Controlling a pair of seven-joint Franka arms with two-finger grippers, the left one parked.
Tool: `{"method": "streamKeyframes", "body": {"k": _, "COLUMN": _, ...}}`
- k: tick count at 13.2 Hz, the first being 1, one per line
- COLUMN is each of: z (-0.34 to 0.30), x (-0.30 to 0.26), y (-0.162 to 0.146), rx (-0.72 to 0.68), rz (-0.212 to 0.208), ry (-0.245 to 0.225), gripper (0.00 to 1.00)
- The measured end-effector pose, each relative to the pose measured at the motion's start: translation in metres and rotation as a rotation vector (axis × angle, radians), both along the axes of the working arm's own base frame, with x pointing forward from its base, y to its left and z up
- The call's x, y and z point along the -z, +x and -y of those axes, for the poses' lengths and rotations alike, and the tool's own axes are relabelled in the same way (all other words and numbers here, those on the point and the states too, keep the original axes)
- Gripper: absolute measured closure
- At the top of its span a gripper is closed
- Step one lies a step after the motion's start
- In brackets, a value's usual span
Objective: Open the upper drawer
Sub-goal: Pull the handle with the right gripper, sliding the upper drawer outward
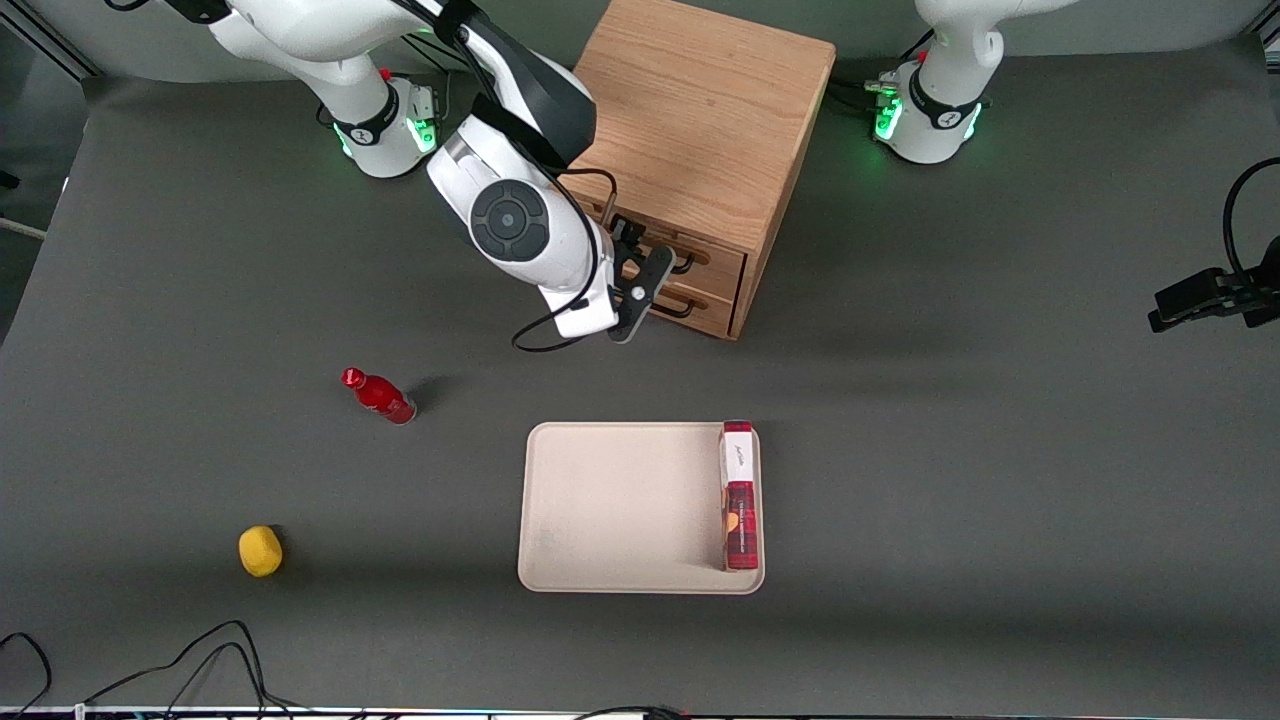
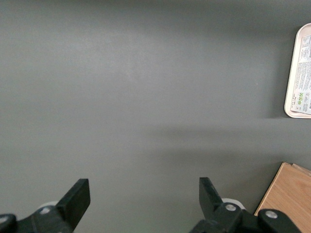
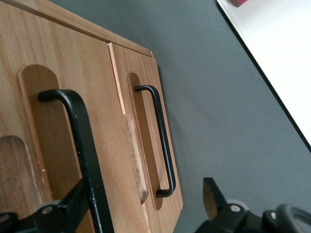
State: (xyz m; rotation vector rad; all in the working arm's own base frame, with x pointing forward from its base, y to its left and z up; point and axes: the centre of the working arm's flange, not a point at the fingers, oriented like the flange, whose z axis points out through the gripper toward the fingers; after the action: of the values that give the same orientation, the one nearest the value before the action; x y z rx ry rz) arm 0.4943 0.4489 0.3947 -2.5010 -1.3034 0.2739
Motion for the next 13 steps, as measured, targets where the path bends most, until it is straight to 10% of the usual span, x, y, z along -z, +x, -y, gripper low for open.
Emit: {"method": "streamKeyframes", "body": {"k": 13, "z": 0.018, "x": 0.001, "y": 0.023, "rx": 0.025, "rz": 0.063, "ry": -0.018, "gripper": 0.00}}
